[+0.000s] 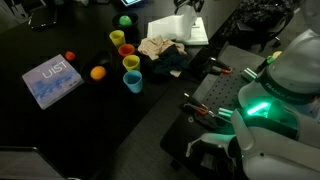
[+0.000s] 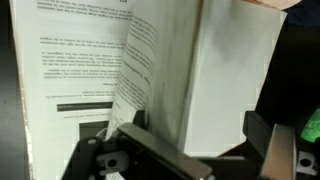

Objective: Flip the pages of the open book.

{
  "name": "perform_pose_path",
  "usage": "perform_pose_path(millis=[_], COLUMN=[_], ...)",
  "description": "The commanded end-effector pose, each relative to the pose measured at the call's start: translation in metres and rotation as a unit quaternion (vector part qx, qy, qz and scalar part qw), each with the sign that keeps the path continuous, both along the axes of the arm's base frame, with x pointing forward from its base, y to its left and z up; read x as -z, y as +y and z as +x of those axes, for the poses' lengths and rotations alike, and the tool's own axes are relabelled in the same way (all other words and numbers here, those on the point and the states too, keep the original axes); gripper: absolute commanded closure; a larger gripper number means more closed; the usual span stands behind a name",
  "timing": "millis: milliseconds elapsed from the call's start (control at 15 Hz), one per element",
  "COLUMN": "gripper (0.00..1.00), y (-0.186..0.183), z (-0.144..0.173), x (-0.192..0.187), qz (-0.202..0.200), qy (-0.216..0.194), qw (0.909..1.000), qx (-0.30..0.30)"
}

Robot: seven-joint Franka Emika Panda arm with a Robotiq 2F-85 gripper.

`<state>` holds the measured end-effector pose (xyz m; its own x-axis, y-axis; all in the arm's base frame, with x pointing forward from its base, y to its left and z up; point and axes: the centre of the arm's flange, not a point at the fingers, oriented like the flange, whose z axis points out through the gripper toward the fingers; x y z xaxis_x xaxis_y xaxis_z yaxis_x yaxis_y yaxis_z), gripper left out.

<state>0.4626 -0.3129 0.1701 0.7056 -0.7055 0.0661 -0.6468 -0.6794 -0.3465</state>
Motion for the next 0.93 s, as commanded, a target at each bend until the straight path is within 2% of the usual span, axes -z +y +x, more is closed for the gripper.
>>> perform_pose_path(millis=[0, 467, 867], gripper=[0.00, 0.00, 0.00], y=[0.032, 0.081, 0.125], z=[0.038, 0.076, 0.103], x=[-0.007, -0.011, 0.012], qz=[-0.021, -0.059, -0.078], qy=[-0.007, -0.012, -0.009], qw=[0.9995, 0.9955, 0.9898], qx=[-0.022, -0.073, -0.119])
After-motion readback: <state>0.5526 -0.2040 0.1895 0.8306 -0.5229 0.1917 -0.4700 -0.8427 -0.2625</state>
